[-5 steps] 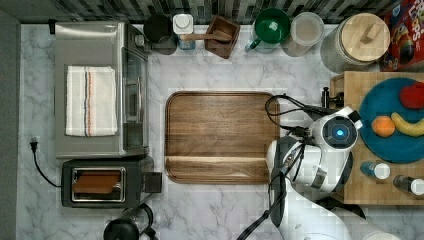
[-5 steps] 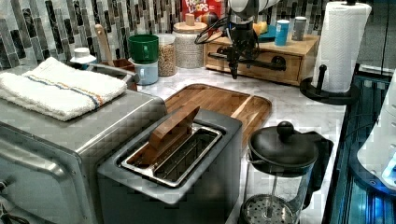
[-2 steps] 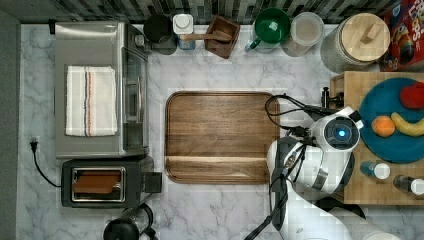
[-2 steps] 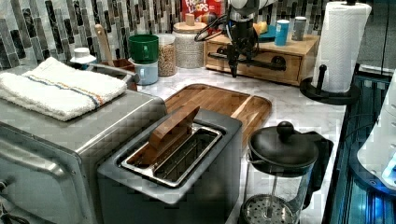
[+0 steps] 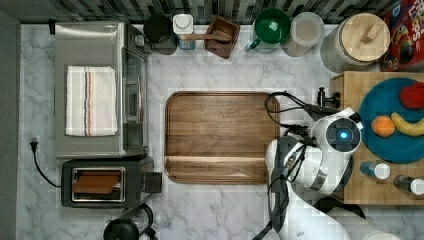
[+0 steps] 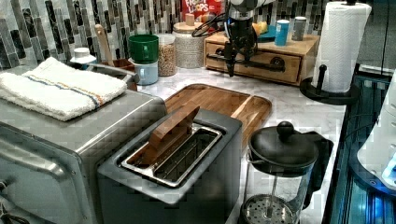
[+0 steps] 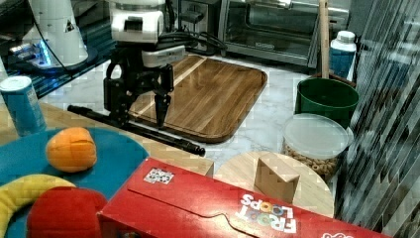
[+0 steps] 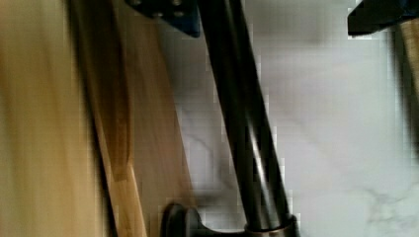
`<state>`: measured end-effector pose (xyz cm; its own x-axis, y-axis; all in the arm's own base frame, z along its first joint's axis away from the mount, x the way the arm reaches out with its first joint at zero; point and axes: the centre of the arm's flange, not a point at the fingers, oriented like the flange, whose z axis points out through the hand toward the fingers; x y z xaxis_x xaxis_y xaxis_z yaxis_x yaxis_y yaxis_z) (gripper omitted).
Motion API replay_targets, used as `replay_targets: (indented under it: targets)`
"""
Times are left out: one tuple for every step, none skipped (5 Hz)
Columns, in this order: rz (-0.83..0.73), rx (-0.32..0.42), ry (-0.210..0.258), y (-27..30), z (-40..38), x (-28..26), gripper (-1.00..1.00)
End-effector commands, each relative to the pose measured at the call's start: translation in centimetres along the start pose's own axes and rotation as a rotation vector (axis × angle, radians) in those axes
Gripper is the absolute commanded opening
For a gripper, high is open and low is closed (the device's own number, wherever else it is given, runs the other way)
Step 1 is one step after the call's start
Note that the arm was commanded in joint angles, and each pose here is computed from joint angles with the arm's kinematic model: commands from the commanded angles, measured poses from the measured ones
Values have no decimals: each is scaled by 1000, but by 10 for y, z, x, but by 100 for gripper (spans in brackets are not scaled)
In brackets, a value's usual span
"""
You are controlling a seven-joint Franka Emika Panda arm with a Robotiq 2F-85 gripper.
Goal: Open the drawer.
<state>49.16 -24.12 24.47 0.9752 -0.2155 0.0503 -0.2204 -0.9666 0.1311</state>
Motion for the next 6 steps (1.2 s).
replay_targets:
  targets:
    - [-150, 116, 115, -260, -51, -23, 100]
    - [-108, 127, 103, -284, -61, -30, 100]
    - [-76, 131, 99, -301, -70, -39, 100]
    - [-67, 139, 110, -308, -76, -42, 100]
    - [-67, 139, 110, -307, -76, -42, 100]
    - [-67, 139, 110, -307, -76, -42, 100]
